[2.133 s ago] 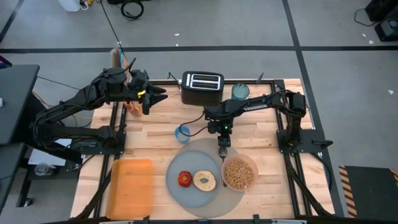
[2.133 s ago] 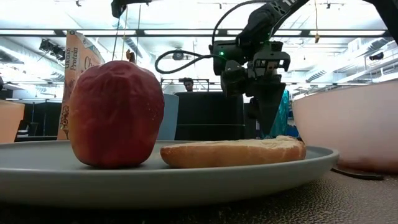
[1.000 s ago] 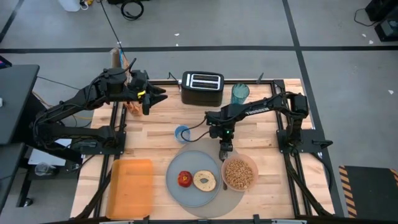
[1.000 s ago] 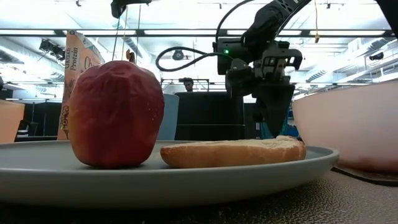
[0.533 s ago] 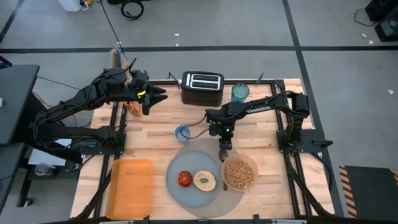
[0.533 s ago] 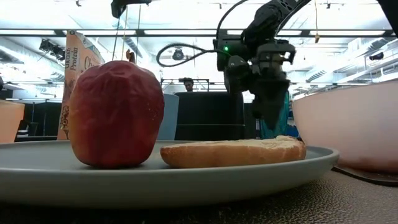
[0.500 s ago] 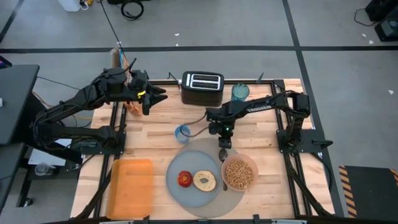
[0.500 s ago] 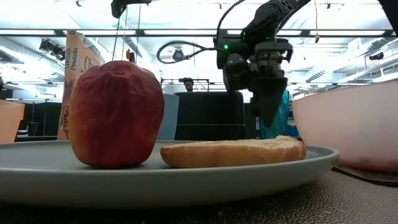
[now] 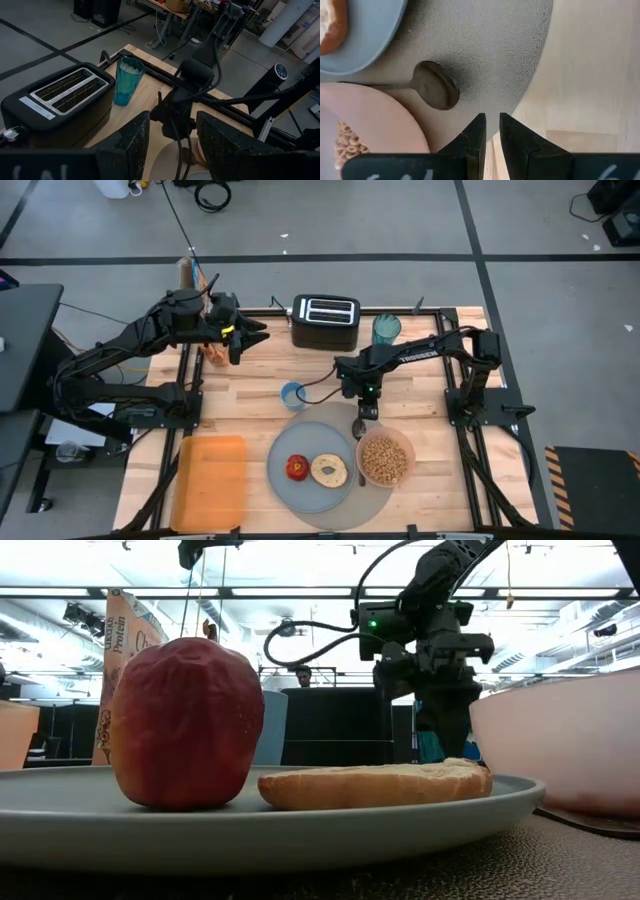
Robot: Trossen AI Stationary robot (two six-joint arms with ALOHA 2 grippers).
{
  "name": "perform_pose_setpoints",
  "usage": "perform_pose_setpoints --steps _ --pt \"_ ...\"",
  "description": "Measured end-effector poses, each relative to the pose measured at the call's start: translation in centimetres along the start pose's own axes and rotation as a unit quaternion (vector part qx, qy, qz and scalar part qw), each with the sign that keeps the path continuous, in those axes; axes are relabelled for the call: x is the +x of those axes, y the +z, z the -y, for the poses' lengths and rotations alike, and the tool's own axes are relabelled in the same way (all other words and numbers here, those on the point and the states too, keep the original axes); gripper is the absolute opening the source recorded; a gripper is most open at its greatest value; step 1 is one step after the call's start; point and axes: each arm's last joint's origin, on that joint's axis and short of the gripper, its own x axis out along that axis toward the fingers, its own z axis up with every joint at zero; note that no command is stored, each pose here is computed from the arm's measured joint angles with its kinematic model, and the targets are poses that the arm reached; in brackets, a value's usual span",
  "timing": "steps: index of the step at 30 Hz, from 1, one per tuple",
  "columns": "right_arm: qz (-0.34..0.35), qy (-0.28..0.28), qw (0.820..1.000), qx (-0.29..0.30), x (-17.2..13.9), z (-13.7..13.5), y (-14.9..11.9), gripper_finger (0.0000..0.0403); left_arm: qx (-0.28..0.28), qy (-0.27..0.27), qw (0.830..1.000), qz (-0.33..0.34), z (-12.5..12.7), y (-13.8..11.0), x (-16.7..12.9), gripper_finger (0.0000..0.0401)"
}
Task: Arrange a breakfast setting
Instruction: Return to Home Position
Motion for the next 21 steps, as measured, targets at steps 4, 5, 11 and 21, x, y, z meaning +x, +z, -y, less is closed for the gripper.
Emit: perform_pose_setpoints --steps 4,5,11,21 --pt "0.003 0.004 1.000 -0.016 0.4 -0.8 0.1 0.0060 0.000 0.000 1.000 0.000 0.0 0.0 0.0 0.0172" --pt "0.004 0.007 1.000 -0.021 0.5 -1.0 0.1 0.0060 0.000 0.000 1.000 0.000 0.0 0.0 0.0 0.0172" --pt "0.006 -0.002 1.000 -0.031 0.7 -1.5 0.2 0.0060 0.000 0.000 1.000 0.000 0.0 0.0 0.0 0.0172" --pt "0.026 -0.003 1.000 0.009 -1.3 -0.2 -0.2 0.0059 0.000 -0.001 1.000 0.003 0.0 0.0 -0.1 0.0172"
